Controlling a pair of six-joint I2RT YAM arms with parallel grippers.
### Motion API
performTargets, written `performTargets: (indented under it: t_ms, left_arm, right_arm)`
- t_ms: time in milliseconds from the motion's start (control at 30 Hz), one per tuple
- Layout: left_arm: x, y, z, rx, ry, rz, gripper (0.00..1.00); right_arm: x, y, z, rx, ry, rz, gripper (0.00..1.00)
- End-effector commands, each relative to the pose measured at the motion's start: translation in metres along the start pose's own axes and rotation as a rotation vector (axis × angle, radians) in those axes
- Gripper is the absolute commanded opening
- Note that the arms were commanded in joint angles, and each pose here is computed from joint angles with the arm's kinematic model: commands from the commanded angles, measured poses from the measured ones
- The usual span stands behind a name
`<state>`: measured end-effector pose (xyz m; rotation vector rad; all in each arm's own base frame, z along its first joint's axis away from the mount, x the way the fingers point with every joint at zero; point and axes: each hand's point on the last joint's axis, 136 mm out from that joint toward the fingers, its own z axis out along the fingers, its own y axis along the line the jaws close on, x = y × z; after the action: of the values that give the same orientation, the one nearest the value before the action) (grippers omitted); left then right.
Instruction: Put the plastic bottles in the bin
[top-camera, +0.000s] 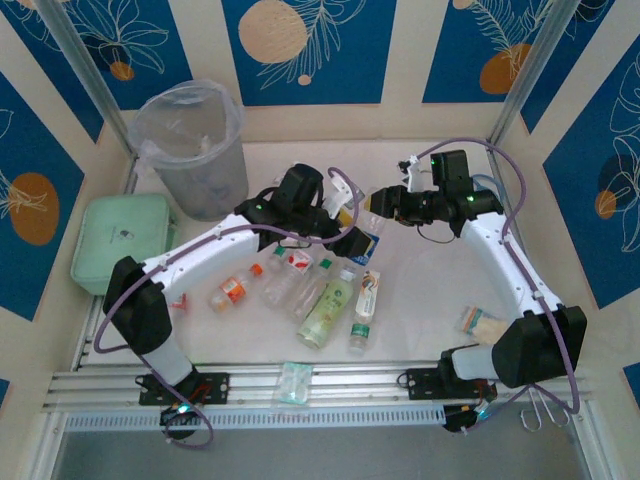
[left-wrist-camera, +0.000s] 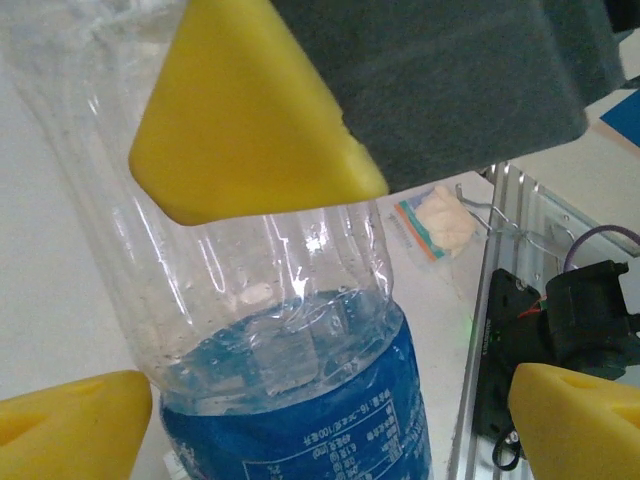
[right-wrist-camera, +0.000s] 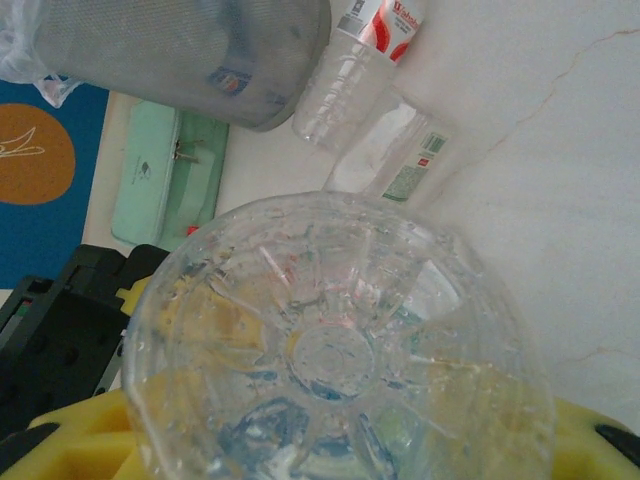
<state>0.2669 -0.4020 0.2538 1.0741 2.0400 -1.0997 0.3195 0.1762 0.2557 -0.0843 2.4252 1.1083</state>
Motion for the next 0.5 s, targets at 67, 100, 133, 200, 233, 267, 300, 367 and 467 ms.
performTargets:
  t_ms: [67, 100, 133, 200, 233, 267, 300, 367, 467]
  left_arm:
    - [-0.008, -0.001, 0.015, 0.035, -0.047, 0.01, 0.96]
    - [-0.008, 0.0, 0.016, 0.034, -0.048, 0.009, 0.95]
    - [-0.008, 0.001, 0.017, 0.031, -0.047, 0.007, 0.95]
    - [-0.006, 0.006, 0.021, 0.017, -0.042, -0.004, 1.0]
    - [-0.005, 0.008, 0.022, 0.011, -0.037, -0.009, 1.0]
    - [-0.004, 0.01, 0.024, 0.007, -0.032, -0.013, 1.0]
    - [-0.003, 0.012, 0.025, 0.001, -0.029, -0.017, 1.0]
    - [-0.001, 0.014, 0.027, -0.008, -0.025, -0.016, 1.0]
    - [-0.002, 0.015, 0.026, -0.017, -0.031, -0.009, 0.95]
  right_arm:
    - [0.005, 0.027, -0.001, -0.092, 0.027, -0.023, 0.19]
    - [0.005, 0.027, -0.001, -0.092, 0.027, -0.022, 0.19]
    - [0.005, 0.027, -0.001, -0.094, 0.028, -0.022, 0.19]
    - [0.005, 0.029, -0.001, -0.107, 0.027, -0.018, 0.19]
    - [0.005, 0.031, -0.001, -0.114, 0.025, -0.019, 0.19]
    - [0.005, 0.031, -0.002, -0.115, 0.022, -0.018, 0.19]
    - [0.004, 0.031, -0.003, -0.113, 0.017, -0.019, 0.19]
    - [0.004, 0.032, -0.004, -0.108, 0.013, -0.022, 0.19]
    - [0.006, 0.028, -0.004, -0.091, 0.015, -0.019, 0.19]
